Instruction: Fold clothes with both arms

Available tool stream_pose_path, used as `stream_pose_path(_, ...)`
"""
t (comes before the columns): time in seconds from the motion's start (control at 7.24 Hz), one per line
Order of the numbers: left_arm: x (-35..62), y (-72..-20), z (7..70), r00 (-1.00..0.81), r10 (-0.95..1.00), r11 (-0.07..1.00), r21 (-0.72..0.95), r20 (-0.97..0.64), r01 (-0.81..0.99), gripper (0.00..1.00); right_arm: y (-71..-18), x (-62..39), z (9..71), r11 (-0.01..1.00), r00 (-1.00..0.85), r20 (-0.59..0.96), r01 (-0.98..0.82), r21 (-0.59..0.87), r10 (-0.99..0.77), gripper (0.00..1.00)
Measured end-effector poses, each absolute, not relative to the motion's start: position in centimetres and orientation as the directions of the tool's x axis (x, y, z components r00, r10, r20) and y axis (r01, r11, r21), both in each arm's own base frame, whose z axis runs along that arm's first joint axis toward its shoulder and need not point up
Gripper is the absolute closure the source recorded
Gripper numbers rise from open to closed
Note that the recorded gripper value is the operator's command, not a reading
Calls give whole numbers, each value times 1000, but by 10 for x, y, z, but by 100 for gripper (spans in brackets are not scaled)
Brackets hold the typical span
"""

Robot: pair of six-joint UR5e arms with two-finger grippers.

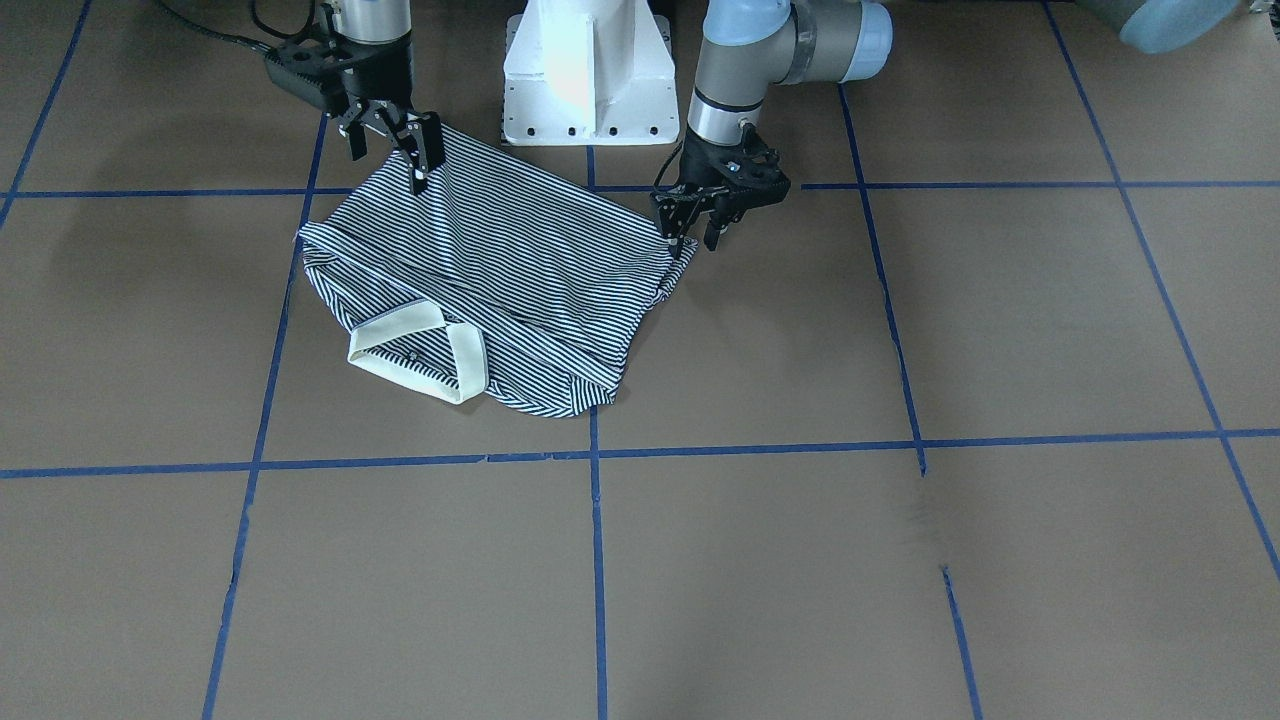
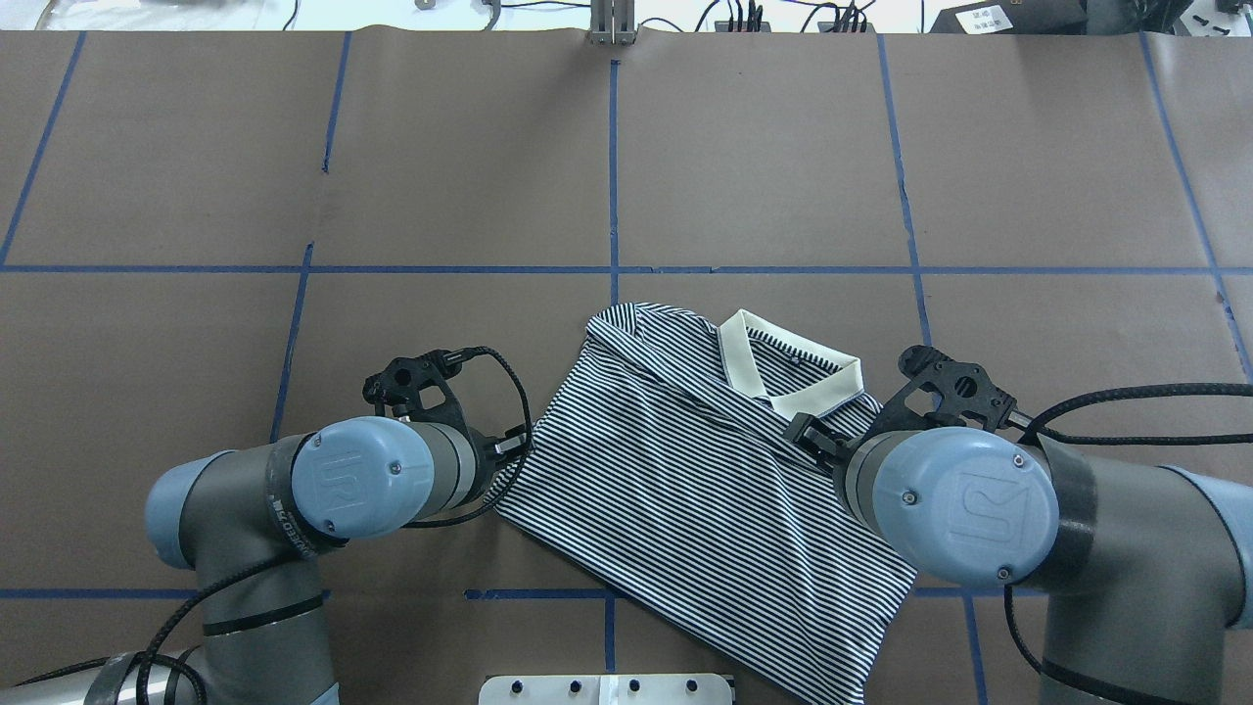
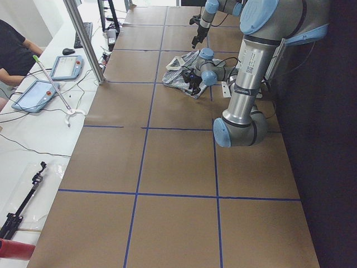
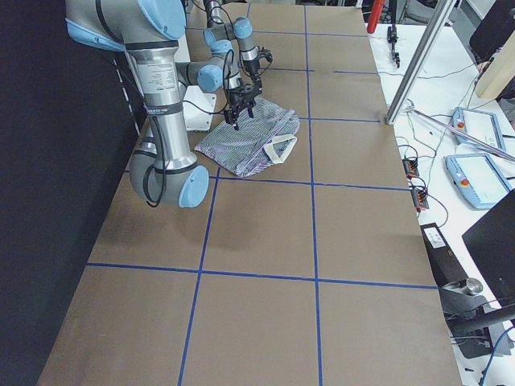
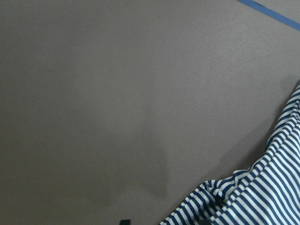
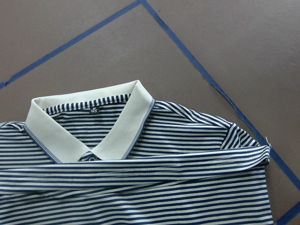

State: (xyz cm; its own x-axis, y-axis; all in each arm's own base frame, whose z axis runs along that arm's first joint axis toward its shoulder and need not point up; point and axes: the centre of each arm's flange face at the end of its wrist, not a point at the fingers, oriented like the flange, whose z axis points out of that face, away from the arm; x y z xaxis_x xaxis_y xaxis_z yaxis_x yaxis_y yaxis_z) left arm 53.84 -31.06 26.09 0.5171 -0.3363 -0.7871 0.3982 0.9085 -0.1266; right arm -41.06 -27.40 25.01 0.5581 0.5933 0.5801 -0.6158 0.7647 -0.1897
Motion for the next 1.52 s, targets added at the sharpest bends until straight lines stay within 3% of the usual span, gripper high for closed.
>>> stream_pose_path(1.24,560,-291,280,560,-314,914,-84,-766,397,47,-298,-416,260,768,557,597,-618,-167,577,0)
stream_pose_path(1.38,562,-291,283,565,-315,914,-83,-763,398,60,-298,-416,260,768,557,597,-618,-166,577,0)
stream_pose_path(1.52,563,-292,284,567,-316,914,-83,-761,398,90,-298,-416,260,768,557,597,-618,-166,578,0)
